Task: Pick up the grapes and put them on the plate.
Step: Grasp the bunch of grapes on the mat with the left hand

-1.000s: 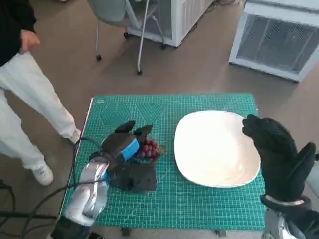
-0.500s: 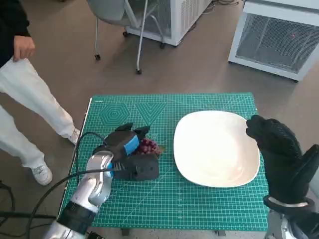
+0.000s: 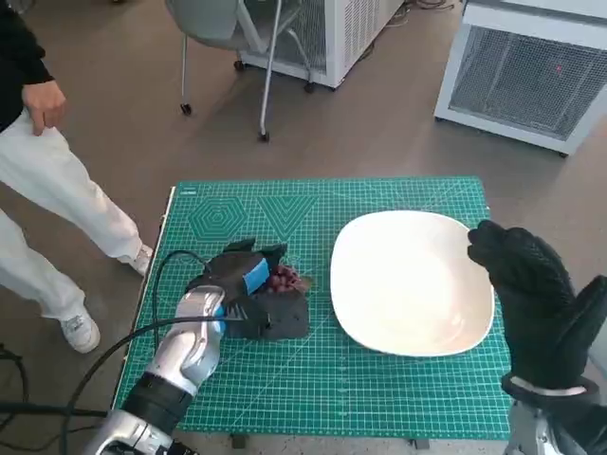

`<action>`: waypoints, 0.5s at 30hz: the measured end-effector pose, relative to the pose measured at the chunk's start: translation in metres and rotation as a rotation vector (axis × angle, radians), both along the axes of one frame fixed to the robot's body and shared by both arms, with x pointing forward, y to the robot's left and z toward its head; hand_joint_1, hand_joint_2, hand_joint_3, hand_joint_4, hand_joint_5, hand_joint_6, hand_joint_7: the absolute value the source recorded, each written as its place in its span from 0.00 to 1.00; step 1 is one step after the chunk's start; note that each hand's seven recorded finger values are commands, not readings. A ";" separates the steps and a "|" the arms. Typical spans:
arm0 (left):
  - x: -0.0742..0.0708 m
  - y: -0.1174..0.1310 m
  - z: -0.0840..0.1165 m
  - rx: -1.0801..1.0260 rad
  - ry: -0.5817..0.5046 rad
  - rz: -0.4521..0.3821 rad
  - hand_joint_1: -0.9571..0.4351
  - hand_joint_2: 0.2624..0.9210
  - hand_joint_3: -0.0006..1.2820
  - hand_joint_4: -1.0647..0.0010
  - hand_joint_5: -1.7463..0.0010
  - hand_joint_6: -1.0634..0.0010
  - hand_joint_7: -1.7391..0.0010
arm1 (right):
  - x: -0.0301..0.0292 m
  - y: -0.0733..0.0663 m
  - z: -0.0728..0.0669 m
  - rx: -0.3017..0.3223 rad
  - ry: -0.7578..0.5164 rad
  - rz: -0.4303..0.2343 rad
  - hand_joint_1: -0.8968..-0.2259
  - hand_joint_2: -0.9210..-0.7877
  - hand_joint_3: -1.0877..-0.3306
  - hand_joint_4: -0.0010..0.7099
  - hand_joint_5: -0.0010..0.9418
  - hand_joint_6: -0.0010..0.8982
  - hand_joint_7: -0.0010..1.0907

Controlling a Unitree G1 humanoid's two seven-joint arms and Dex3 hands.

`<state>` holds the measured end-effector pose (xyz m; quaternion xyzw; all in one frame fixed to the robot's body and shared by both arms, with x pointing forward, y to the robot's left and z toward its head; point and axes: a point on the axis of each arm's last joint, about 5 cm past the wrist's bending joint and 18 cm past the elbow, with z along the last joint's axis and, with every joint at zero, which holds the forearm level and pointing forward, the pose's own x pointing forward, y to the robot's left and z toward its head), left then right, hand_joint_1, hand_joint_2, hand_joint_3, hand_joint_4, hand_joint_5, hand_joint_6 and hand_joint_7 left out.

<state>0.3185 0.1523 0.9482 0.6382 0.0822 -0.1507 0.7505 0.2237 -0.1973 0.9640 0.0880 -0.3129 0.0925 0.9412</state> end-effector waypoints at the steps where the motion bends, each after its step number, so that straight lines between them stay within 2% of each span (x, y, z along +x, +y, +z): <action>1: 0.000 0.000 0.000 0.001 0.001 0.001 0.49 0.73 0.00 0.87 1.00 0.74 1.00 | -0.0001 0.000 0.000 0.000 0.000 0.000 0.86 0.00 0.69 0.73 0.55 0.30 0.80; 9: 0.002 0.000 -0.002 -0.006 0.005 0.006 0.50 0.74 0.00 0.85 0.99 0.73 1.00 | -0.0012 0.000 -0.001 -0.002 0.002 -0.002 0.86 0.00 0.69 0.72 0.55 0.30 0.80; 15: 0.003 0.000 -0.004 -0.010 -0.012 0.005 0.58 0.76 0.01 0.78 0.98 0.68 0.99 | -0.0026 0.000 -0.001 -0.005 0.002 -0.003 0.86 0.00 0.69 0.72 0.55 0.30 0.81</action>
